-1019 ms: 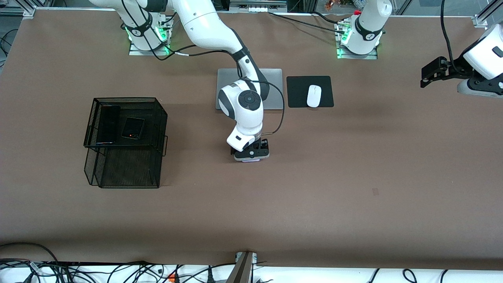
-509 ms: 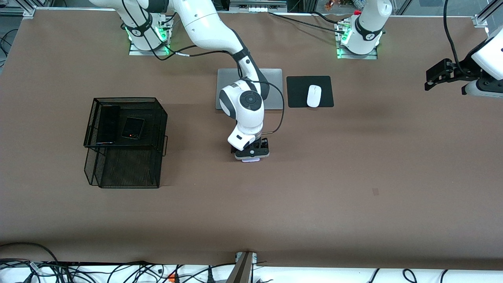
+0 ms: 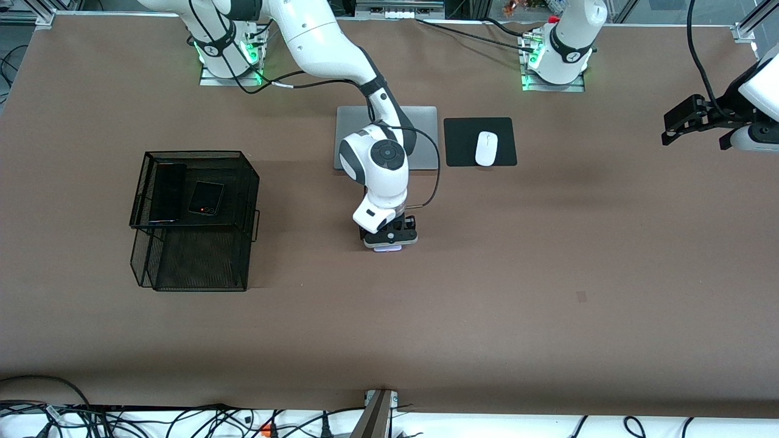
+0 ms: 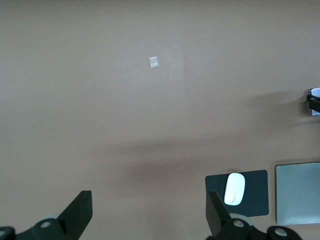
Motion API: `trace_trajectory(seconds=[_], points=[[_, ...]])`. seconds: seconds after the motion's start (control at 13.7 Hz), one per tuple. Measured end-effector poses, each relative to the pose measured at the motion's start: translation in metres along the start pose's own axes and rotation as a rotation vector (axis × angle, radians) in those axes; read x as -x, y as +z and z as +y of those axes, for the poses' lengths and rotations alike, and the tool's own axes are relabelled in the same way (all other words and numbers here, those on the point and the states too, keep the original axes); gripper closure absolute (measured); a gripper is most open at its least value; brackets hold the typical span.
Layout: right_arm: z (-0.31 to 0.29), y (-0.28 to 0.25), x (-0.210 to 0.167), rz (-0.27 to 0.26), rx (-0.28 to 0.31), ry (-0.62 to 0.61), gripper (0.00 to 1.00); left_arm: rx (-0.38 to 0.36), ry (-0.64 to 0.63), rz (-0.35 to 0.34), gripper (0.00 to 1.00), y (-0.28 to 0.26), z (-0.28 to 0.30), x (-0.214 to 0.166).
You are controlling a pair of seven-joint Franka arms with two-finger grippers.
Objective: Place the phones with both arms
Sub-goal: 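Carry the white phone with the right gripper to the mesh basket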
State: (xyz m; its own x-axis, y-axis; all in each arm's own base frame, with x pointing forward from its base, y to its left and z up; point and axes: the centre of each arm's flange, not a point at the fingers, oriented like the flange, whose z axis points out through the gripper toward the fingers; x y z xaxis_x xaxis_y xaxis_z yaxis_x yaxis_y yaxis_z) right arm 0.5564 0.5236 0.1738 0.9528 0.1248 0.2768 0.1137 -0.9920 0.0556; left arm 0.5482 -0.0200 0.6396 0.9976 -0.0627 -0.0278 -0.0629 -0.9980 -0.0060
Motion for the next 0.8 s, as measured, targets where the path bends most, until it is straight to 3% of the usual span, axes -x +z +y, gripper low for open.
trace_trajectory(seconds=[0.22, 0.44, 0.65, 0.8], points=[[0.02, -0.025, -0.024, -0.011, 0.046, 0.032, 0.17, 0.0, -0.002, -0.002, 0.0, 0.001, 0.0, 0.0], [0.094, -0.125, -0.089, -0.036, 0.124, 0.143, 0.17, 0.0, -0.006, -0.006, 0.0, 0.002, -0.001, 0.0], [0.216, -0.222, -0.133, -0.148, 0.15, 0.203, 0.17, 0.0, -0.011, -0.014, 0.0, 0.003, -0.003, 0.001], [0.302, -0.24, -0.147, -0.208, 0.156, 0.22, 0.17, 0.001, -0.014, -0.015, 0.0, 0.004, -0.004, 0.001]])
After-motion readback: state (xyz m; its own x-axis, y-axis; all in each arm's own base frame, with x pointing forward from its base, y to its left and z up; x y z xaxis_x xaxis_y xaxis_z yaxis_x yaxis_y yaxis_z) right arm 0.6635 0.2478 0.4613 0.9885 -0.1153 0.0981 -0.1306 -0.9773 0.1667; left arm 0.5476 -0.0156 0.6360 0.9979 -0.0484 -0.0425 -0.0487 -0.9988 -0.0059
